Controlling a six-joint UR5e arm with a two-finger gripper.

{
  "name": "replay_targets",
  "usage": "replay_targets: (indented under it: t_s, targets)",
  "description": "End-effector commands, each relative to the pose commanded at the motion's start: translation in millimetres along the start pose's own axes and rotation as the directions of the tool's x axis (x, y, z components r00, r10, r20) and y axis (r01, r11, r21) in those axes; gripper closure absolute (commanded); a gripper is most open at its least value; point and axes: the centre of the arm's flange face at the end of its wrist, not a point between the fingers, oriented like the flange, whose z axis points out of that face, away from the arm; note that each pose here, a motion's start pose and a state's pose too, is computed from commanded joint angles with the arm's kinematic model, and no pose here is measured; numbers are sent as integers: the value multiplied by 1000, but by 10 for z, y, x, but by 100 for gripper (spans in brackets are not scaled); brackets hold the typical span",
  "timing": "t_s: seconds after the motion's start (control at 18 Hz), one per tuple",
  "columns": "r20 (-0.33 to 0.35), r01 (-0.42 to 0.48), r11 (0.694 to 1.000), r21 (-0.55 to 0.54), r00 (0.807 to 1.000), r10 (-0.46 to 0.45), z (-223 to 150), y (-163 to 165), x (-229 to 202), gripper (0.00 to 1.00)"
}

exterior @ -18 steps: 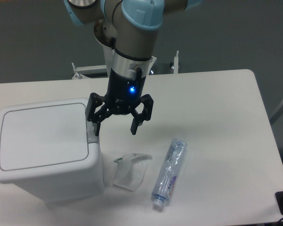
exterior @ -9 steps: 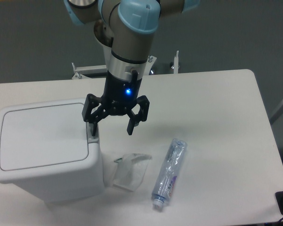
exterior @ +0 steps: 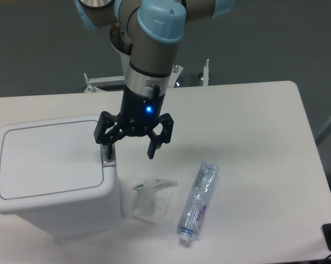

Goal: Open the trash can
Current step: 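Lower the gripper finger onto the lid's raised back edge, then press down on the lid edge to tip the lid open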

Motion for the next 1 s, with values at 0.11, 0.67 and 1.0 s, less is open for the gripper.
replay_targets:
  t_s: [0.11,0.67,1.0]
  targets:
    - [0,-1,1000,1,1000,1,-1,-1,1,0]
    - [-1,1,1000,-6,1000,-1,44,1,-8,0]
    - [-38,-20,997,78,999,23,-171,-141,51,0]
